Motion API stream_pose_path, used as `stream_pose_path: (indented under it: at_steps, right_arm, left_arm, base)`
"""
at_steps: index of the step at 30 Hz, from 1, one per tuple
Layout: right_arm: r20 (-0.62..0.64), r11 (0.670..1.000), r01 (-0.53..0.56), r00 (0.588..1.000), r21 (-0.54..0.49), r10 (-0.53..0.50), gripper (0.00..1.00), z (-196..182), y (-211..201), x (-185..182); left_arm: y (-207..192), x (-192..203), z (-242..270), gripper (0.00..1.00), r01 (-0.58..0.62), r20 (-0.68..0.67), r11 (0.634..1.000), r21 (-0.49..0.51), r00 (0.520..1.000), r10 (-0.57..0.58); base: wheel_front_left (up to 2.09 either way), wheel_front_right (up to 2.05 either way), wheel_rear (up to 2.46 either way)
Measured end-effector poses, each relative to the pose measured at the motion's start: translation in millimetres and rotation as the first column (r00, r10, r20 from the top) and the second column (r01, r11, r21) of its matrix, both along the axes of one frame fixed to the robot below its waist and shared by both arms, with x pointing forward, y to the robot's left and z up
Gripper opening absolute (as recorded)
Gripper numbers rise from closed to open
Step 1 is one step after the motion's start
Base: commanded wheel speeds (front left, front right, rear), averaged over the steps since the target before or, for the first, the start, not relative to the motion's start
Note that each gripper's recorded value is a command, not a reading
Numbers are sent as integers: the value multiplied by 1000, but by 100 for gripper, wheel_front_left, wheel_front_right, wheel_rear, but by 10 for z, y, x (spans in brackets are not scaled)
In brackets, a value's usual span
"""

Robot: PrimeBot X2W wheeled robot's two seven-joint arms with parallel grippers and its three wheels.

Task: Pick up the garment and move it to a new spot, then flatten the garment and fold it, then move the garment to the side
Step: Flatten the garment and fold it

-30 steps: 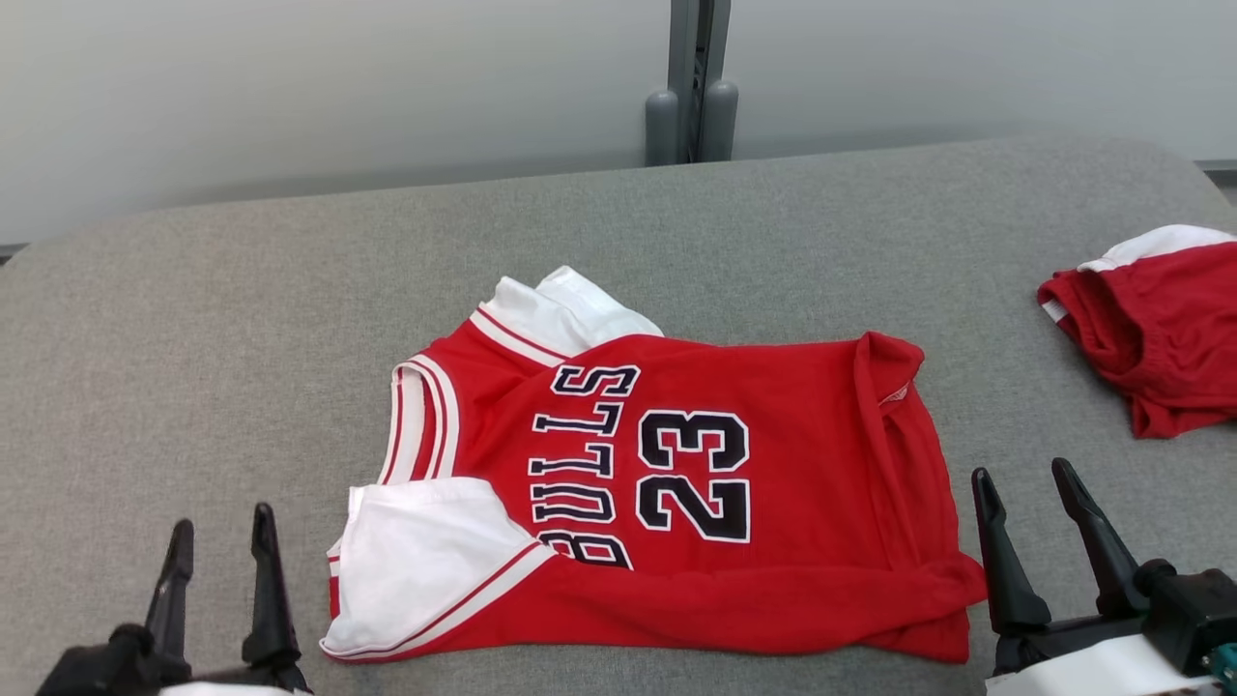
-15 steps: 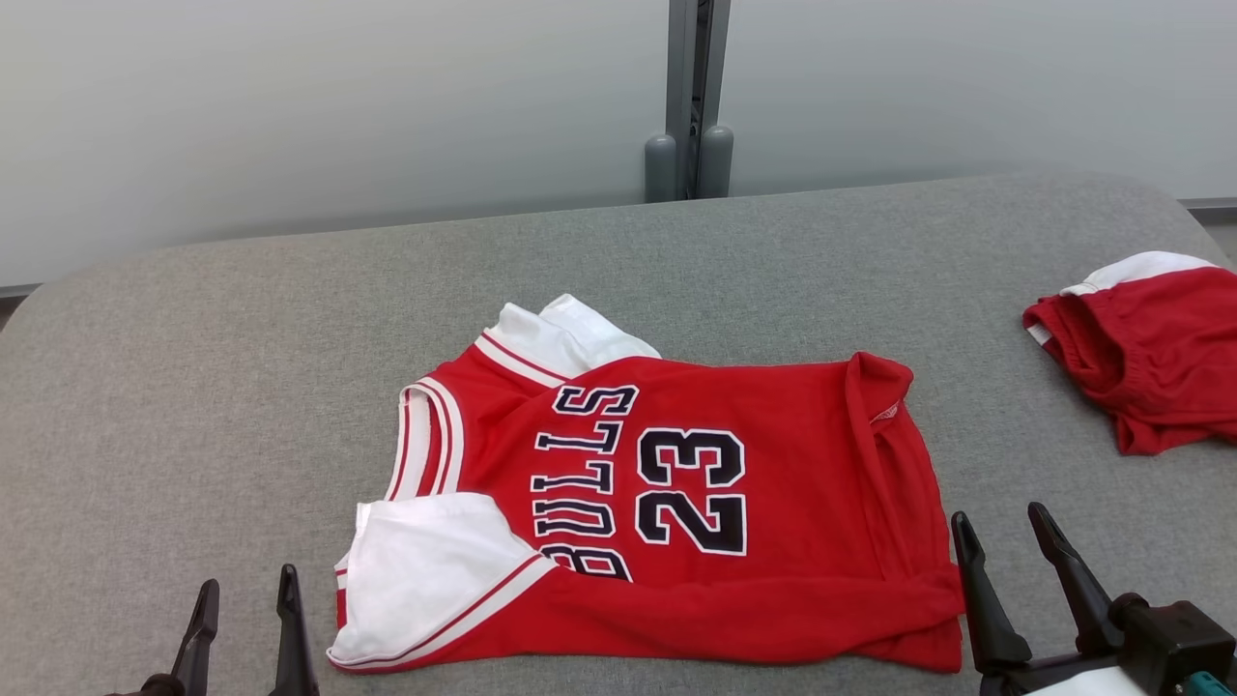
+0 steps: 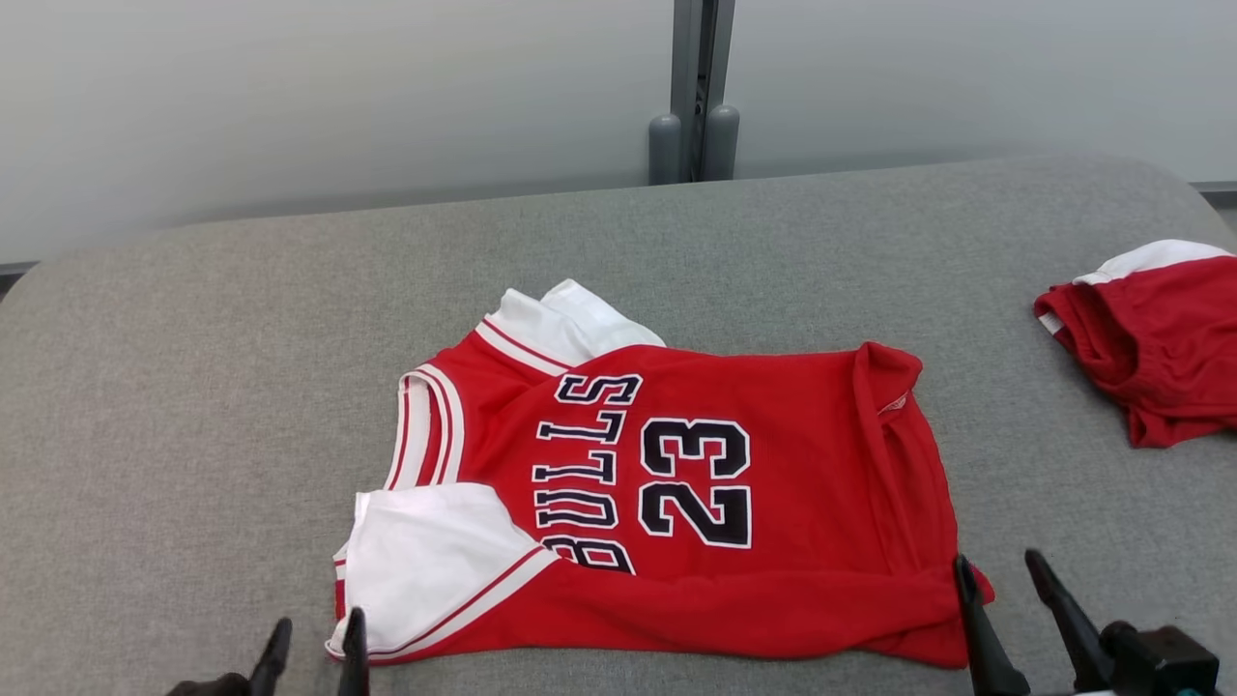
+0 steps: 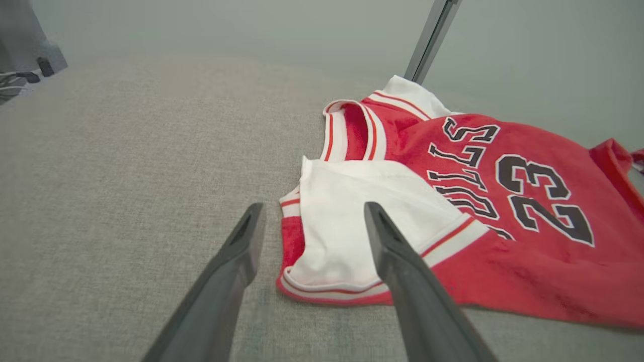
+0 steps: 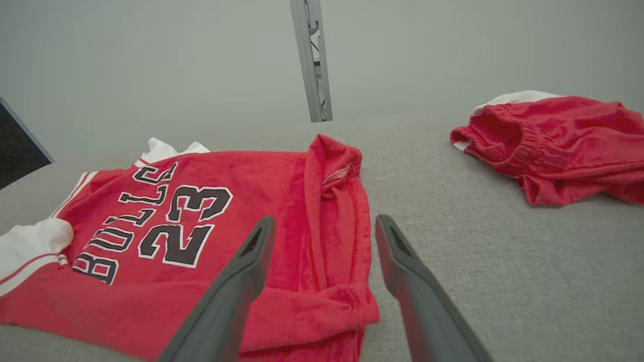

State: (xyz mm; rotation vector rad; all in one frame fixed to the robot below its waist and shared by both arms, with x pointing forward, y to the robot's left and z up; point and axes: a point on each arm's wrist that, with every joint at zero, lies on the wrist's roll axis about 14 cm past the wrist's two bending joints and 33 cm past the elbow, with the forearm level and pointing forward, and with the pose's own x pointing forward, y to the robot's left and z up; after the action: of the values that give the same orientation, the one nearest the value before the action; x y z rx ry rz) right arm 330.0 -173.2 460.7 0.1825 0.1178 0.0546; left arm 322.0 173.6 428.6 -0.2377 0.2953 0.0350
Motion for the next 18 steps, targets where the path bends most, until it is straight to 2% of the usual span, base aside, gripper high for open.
stream_pose_path:
  at_steps: [9,18]
  right_arm:
    - [-240,999,22,971,42,-12,100,-706,-4,-205]
    - [-326,995,-3,945,103,36,100,-1010,190,-179]
  left_arm:
    - [-97,-116,-555,100,19,-213,996,-82,976,-36]
    - [-59,4,-735,100,11,-267,991,-132,963,-46]
  base:
    - [0,0,0]
    - [0,0,0]
